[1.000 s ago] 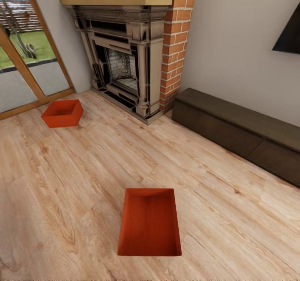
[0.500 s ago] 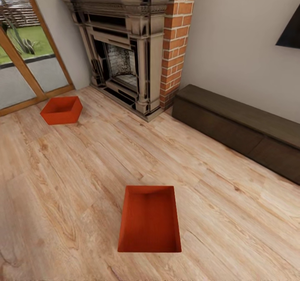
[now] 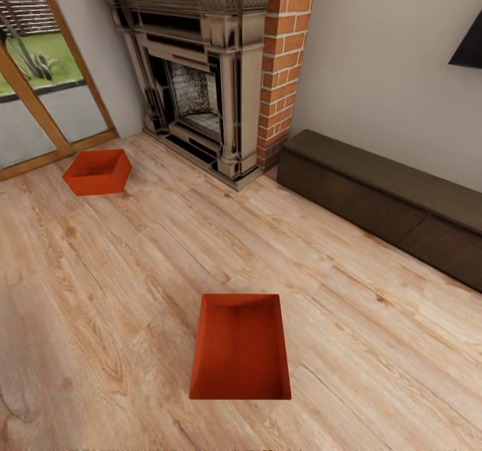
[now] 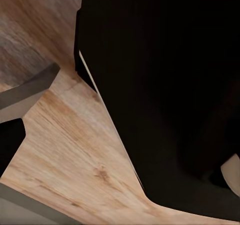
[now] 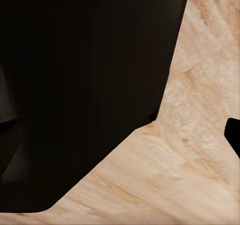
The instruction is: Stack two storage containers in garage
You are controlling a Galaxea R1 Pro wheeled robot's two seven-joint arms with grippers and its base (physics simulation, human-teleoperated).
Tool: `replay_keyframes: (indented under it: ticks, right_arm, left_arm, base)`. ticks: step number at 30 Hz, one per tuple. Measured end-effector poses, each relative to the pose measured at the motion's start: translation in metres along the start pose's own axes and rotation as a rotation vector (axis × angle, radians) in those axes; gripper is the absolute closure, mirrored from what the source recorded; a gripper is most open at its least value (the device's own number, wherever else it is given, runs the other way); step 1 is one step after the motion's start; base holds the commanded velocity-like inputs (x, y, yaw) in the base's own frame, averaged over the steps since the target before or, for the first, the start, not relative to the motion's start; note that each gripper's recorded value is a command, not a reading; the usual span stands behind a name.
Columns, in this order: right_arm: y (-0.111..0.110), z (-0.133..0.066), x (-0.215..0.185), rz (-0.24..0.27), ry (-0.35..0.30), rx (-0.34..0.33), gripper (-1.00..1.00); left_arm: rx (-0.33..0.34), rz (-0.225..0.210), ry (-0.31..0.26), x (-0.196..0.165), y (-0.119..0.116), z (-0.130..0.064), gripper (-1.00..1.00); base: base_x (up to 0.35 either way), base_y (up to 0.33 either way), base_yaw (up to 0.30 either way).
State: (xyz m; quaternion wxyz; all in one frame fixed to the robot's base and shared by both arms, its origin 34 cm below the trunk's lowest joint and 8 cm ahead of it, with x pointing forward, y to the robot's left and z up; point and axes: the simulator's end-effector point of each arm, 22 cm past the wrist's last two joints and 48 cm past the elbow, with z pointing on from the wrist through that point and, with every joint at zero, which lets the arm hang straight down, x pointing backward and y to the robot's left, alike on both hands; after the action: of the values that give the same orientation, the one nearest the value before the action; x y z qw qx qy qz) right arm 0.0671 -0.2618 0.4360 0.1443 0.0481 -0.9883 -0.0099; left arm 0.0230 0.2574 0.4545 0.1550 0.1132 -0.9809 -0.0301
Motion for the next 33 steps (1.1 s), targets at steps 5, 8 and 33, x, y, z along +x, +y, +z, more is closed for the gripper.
replay_keyframes:
  ticks: [5,8,33]
  right_arm:
    - [0.0003,0.0003,0.003,0.0,0.008,-0.001,-1.0]
    - [0.0005,0.0005,0.0048,0.0,0.013,-0.001,-1.0]
    - [0.0059,0.0009,0.0076,-0.018,0.02,-0.011,-1.0]
  left_arm:
    - [-0.002,0.0,0.008,0.003,0.0008,0.0,-1.0]
    - [-0.003,0.0,0.013,0.0049,0.0011,0.0,-1.0]
    - [-0.005,0.001,0.021,0.0081,0.002,0.0,-1.0]
  base:
    - [0.0,0.0,0.0]
    - [0.0,0.0,0.0]
    - [0.0,0.0,0.0]
